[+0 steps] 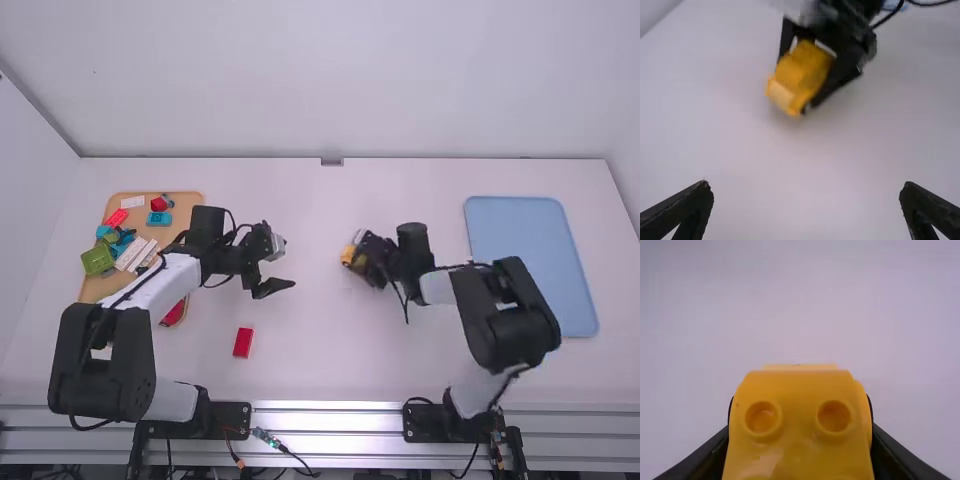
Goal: Assemble lego blocks to make yellow taxi
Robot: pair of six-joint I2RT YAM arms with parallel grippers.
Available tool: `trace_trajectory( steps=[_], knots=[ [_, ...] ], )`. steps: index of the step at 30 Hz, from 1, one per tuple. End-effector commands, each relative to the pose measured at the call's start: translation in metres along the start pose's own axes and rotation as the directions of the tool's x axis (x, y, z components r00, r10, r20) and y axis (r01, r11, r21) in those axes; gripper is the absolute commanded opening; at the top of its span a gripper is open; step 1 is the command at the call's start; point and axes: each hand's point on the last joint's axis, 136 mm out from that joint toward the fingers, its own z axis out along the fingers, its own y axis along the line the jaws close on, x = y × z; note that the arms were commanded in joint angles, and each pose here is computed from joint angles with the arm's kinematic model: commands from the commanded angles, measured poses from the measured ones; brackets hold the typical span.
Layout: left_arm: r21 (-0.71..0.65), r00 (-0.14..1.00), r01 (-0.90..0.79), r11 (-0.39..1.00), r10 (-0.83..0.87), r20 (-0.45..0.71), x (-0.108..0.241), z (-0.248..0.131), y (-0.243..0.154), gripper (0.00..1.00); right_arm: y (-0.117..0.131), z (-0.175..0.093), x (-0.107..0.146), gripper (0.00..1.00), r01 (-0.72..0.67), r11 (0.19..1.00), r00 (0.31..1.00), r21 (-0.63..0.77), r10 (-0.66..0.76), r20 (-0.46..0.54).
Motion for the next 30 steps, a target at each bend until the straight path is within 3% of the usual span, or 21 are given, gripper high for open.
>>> trace_trajectory(
  steps=[1,4,7,11,16,25,30],
  knots=[
    [0.000,1.000,-0.020,1.000,0.020,0.019,-0.005,-0.002,-0.001,0.99,-0.052,-0.032,0.011,0.32,-0.016,0.970,0.995,0.243,0.039,-0.090],
    [-0.001,1.000,-0.023,1.000,0.023,0.020,-0.005,-0.003,-0.001,0.99,-0.096,-0.070,0.026,0.31,-0.091,0.889,0.981,0.449,0.159,-0.115],
    [-0.009,0.999,-0.030,0.999,0.031,0.025,-0.007,-0.003,0.001,0.99,-0.138,-0.123,0.054,0.31,-0.144,0.750,0.952,0.645,0.282,-0.116],
    [-0.036,0.999,-0.006,0.999,0.008,0.043,-0.012,-0.003,0.010,0.99,-0.170,-0.174,0.084,0.30,-0.222,0.615,0.917,0.756,0.395,-0.053],
    [-0.085,0.998,0.026,0.996,-0.021,0.054,-0.017,-0.004,0.023,0.99,-0.191,-0.234,0.135,0.30,-0.348,0.445,0.843,0.825,0.534,0.067],
    [-0.089,0.998,0.016,0.996,-0.010,0.060,-0.020,-0.004,0.024,0.99,-0.194,-0.272,0.165,0.36,-0.483,0.415,0.802,0.771,0.562,0.200],
    [-0.088,0.998,0.016,0.996,-0.011,0.061,-0.020,-0.004,0.024,0.99,-0.195,-0.258,0.193,0.36,-0.525,0.396,0.770,0.753,0.598,0.222]
  ],
)
